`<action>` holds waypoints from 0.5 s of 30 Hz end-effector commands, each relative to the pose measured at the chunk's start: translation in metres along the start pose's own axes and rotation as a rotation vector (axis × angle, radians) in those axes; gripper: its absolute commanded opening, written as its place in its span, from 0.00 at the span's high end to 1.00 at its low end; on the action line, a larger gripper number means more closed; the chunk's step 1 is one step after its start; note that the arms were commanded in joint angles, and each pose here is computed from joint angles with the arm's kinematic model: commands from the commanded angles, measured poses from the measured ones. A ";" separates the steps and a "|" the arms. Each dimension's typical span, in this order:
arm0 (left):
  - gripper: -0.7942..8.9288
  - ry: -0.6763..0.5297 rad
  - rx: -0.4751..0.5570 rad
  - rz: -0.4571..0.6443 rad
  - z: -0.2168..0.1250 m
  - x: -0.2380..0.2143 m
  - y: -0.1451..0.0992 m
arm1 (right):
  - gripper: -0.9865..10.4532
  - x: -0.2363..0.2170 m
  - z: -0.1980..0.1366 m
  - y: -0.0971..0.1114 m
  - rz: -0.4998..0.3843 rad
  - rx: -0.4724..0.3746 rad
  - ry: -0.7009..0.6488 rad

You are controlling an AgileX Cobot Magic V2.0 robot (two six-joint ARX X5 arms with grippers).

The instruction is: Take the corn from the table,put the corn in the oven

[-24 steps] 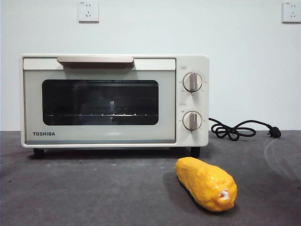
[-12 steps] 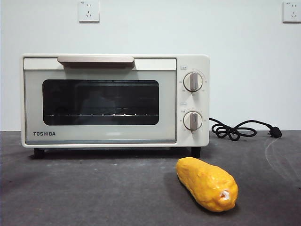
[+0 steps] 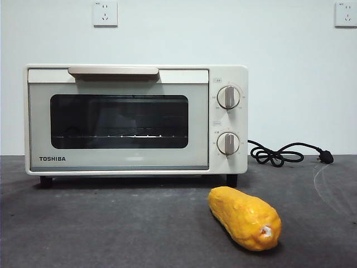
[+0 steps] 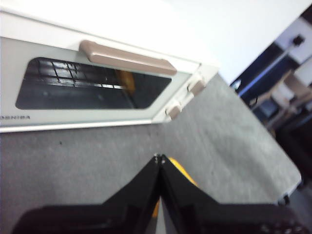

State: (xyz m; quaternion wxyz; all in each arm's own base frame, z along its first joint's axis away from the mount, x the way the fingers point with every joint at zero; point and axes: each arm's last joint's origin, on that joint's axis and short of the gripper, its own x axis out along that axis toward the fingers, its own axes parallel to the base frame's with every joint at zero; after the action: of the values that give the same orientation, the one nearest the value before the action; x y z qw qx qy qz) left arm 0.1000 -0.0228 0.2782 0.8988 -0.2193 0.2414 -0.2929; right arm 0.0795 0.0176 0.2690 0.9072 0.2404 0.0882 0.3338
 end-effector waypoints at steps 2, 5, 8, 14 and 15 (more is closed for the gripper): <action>0.92 0.099 0.085 0.001 0.013 0.005 -0.005 | 0.92 0.008 0.012 0.002 0.055 0.041 0.098; 0.92 0.170 0.102 -0.005 0.023 0.010 -0.009 | 0.91 0.014 0.021 0.002 0.084 0.067 0.170; 0.92 0.228 0.115 -0.015 0.033 0.016 -0.013 | 0.91 0.022 0.027 0.002 0.091 0.069 0.238; 0.92 0.309 0.137 -0.043 0.050 0.030 -0.021 | 0.89 0.040 0.032 0.008 0.103 0.043 0.424; 0.92 0.320 0.140 -0.052 0.052 0.034 -0.022 | 0.84 0.046 0.032 0.009 0.091 0.034 0.467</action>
State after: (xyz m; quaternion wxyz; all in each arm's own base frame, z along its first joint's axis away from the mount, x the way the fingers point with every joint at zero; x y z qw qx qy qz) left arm 0.1436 -0.0467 0.3209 0.8534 -0.1240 0.3586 -0.3573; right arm 0.1195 0.0408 0.3012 0.8370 0.2020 0.3026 0.4087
